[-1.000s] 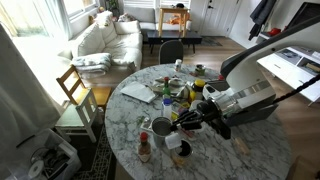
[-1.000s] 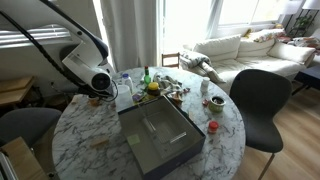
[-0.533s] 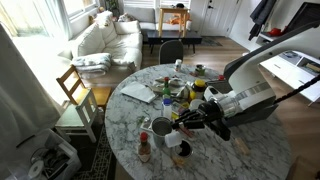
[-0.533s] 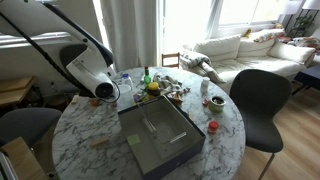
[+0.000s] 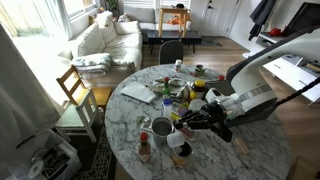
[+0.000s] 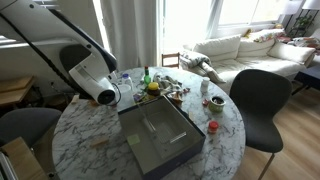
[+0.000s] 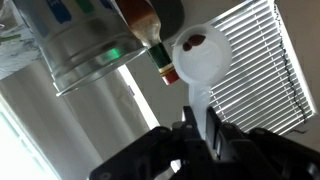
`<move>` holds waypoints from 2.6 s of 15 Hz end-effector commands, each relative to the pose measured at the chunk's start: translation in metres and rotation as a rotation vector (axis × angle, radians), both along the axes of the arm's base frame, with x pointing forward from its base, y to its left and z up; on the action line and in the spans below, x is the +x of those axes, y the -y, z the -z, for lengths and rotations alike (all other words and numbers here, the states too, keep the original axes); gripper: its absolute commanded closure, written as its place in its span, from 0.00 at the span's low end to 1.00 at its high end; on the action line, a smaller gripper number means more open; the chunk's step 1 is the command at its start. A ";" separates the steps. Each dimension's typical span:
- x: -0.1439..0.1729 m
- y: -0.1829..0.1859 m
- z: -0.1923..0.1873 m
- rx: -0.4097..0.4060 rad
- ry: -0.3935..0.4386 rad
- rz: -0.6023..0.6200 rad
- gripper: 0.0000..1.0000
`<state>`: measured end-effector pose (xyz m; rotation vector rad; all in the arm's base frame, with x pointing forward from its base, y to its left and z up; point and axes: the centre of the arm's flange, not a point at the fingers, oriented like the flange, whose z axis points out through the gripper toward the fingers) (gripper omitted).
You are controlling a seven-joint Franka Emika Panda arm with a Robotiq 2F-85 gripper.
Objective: Put the brown item in the scoop, then drop it into the tin
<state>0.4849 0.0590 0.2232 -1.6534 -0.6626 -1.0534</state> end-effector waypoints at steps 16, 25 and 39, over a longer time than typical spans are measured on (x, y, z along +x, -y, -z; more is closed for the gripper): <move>-0.008 0.004 0.019 0.120 0.131 -0.016 0.96; -0.012 0.017 -0.031 -0.020 -0.013 0.056 0.96; -0.050 0.002 -0.128 -0.435 -0.626 0.104 0.96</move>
